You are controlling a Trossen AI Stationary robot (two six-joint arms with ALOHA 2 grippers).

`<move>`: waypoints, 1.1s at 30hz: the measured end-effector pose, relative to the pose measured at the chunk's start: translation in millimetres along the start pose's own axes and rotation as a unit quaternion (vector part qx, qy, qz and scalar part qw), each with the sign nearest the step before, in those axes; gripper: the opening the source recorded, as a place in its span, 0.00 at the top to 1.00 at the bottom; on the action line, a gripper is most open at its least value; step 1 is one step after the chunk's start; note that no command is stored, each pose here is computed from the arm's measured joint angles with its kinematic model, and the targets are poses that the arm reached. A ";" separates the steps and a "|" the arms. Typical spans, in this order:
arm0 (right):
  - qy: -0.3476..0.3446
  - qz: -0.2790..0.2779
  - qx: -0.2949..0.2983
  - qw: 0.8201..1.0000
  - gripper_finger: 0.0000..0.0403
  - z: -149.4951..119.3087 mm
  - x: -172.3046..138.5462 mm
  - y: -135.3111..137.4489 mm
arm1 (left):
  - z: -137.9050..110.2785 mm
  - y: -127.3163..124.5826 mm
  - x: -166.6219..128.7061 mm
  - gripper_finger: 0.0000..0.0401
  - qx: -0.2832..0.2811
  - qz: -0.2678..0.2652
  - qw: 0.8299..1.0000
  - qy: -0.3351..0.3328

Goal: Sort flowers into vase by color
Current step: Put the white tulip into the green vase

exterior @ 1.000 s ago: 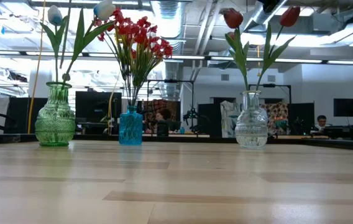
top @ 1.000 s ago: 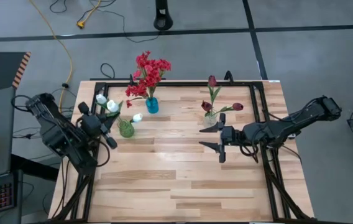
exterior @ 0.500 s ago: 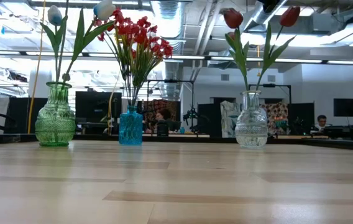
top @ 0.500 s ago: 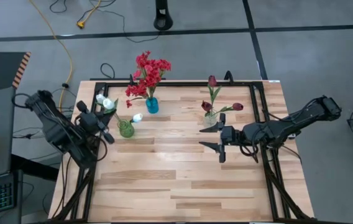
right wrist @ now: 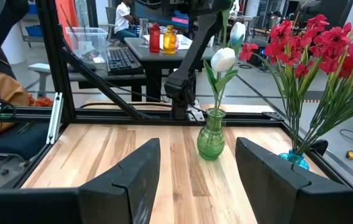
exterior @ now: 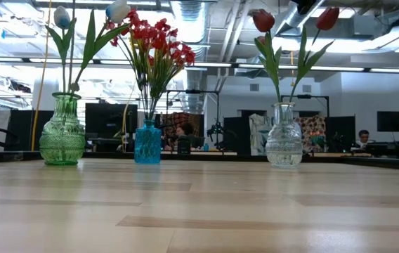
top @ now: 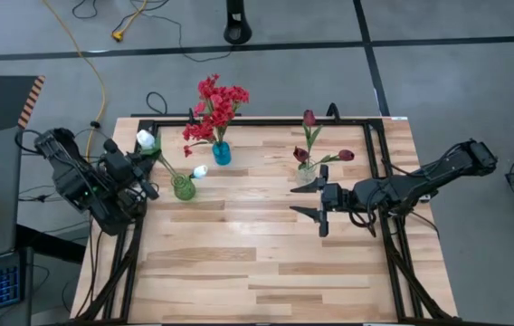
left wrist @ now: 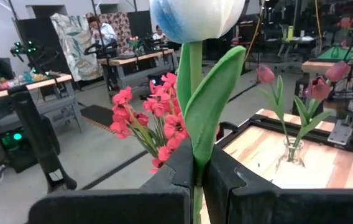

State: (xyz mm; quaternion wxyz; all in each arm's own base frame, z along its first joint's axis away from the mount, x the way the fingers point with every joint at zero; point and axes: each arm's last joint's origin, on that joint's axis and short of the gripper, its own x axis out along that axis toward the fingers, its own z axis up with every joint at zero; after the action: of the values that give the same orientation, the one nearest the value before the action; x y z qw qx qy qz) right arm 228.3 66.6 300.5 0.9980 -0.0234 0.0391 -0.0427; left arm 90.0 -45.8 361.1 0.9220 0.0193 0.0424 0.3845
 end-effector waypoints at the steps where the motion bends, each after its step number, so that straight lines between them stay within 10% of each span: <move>1: 0.000 0.000 0.000 1.000 0.42 0.0 0.0 0.0 | 0.4 1.9 -0.1 1.00 -0.003 0.000 1.000 0.000; 33: 0.000 0.000 -0.001 1.000 0.42 -0.1 0.0 -0.1 | -6.2 6.1 -1.7 0.88 -0.009 -0.055 0.988 0.143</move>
State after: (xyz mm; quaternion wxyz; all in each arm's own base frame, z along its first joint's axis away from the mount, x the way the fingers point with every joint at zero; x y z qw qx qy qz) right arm 228.3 66.5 300.4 0.9980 -0.0243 0.0391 -0.0429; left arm 83.9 -42.7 355.4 0.9264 -0.0460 0.1712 0.3323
